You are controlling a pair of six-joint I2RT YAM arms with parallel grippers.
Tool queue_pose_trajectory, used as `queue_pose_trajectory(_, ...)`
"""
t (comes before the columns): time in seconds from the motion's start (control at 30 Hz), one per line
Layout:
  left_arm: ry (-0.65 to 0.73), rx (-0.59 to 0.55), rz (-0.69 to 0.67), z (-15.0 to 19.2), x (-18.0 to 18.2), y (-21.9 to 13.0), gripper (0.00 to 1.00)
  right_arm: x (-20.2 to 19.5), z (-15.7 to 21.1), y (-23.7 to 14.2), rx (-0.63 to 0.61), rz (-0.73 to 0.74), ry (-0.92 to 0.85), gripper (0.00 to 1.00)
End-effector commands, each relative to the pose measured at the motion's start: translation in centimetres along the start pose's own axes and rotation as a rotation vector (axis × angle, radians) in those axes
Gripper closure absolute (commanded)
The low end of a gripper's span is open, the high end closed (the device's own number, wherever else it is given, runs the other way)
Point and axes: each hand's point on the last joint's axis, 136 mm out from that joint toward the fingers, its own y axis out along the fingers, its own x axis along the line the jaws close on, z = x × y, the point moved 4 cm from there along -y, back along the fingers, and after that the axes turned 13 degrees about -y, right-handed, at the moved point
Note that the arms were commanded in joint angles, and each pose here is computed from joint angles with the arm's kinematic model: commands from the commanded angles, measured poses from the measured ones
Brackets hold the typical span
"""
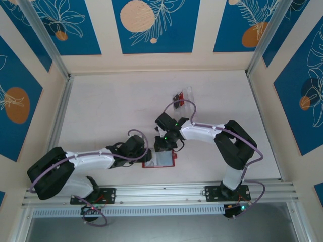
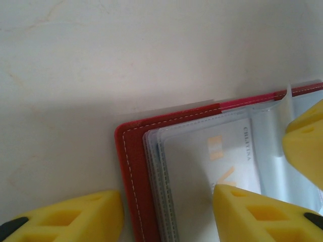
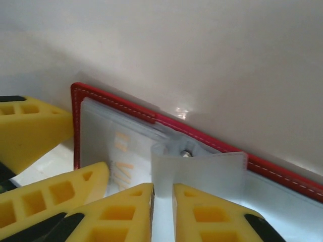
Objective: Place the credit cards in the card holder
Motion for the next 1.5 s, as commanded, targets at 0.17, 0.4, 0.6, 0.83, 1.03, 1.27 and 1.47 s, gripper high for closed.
queue_pose_trajectory(0.17, -0.006, 0.066, 0.083, 1.1, -0.8, 1.2, 0.47, -0.9, 0.3, -1.8, -0.01, 0.058, -0.026, 0.64)
queue_pose_trajectory(0.4, -0.011, 0.07, 0.079, 1.1, -0.7, 1.4, 0.47, -2.6, 0.2, -2.9, -0.022, 0.227, -0.066, 0.6)
queue_pose_trajectory(0.6, -0.011, 0.071, 0.075, 1.2, -0.6, 1.3, 0.47, -3.7, 0.1, -1.8, 0.009, 0.312, -0.086, 0.6)
queue_pose_trajectory(0.83, -0.011, 0.07, 0.074, 1.1, -0.6, 1.3, 0.47, -4.1, 0.1, -0.4, 0.036, 0.372, -0.104, 0.6)
queue_pose_trajectory(1.03, -0.012, 0.069, 0.072, 1.1, -0.6, 1.3, 0.47, -3.8, 0.5, 0.3, 0.055, 0.387, -0.122, 0.7)
queue_pose_trajectory(1.27, -0.01, 0.074, 0.073, 1.1, -0.7, 1.5, 0.47, -3.3, 0.2, -0.8, 0.031, 0.411, -0.138, 0.8)
queue_pose_trajectory(1.47, -0.009, 0.078, 0.074, 1.2, -0.7, 1.6, 0.47, -2.6, -0.2, -1.7, 0.015, 0.431, -0.16, 0.92)
